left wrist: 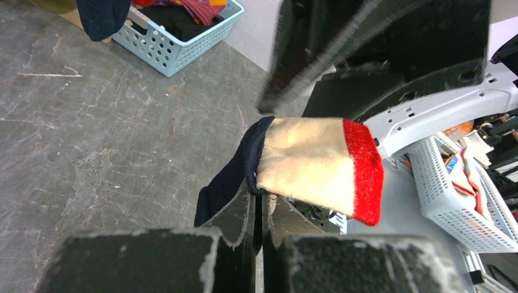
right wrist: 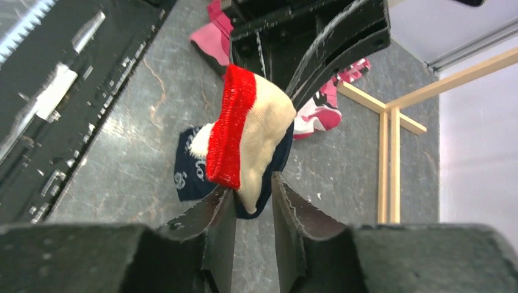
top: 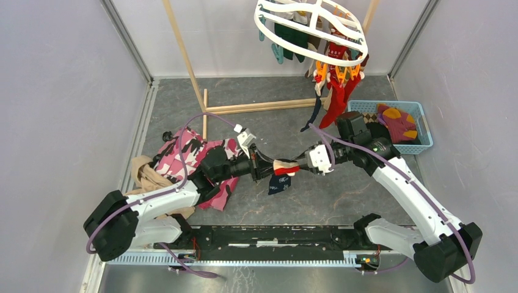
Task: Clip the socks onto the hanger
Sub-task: Pick up the sock from the bin.
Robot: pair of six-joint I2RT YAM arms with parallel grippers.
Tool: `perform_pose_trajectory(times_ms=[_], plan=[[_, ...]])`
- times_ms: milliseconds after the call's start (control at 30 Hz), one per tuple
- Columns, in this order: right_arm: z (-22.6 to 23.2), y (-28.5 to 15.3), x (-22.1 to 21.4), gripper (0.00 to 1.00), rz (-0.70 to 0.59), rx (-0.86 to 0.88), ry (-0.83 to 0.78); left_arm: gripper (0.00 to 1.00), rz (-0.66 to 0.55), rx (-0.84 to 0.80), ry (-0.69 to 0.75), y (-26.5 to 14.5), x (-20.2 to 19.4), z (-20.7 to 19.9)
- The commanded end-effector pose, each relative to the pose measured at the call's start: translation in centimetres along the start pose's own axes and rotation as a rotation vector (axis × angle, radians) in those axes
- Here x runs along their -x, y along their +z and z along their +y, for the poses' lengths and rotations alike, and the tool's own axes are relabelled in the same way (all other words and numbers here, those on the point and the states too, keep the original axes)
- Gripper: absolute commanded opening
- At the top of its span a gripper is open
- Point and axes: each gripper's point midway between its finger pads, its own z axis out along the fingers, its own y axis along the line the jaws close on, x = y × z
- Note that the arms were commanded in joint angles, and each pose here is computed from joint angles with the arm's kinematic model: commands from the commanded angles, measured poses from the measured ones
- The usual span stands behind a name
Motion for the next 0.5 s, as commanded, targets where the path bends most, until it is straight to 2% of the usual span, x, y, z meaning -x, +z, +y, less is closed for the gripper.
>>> perform_pose_trajectory(times_ms=[0,33,67,100,133,267,367,467], plan=[[-0.3,0.1,2.5,0.22,-0.11,0.011,0.018,0.02,-0.034,-0.058,-0.019,0.5,1.8,-1.2],[-0.3,0.2,2.6,0.11,-0.117,0.009,0.041,0.02,-0.035,-0.052,-0.02,0.5,1.7,-1.1],[-0.3,0.2,2.7,0.05,-0.123,0.005,0.069,0.02,-0.033,-0.046,-0.022,0.5,1.6,-0.8],[-0.4,0.3,2.7,0.0,-0.131,-0.002,0.099,0.02,-0.033,-0.039,-0.019,0.4,1.5,-0.6],[-0.4,0.4,2.6,0.0,-0.138,-0.007,0.133,0.03,-0.038,-0.03,-0.015,0.3,1.6,-0.3],[-0.5,0.6,2.0,0.0,-0.173,-0.02,0.285,0.3,-0.085,-0.01,0.061,-0.9,1.4,0.7],[-0.6,0.1,1.6,0.0,-0.211,-0.019,0.353,0.55,-0.164,-0.041,0.19,-2.6,1.4,0.2],[-0.4,-0.2,1.3,0.0,-0.241,-0.011,0.387,0.74,-0.233,-0.076,0.318,-4.3,1.8,-0.8]])
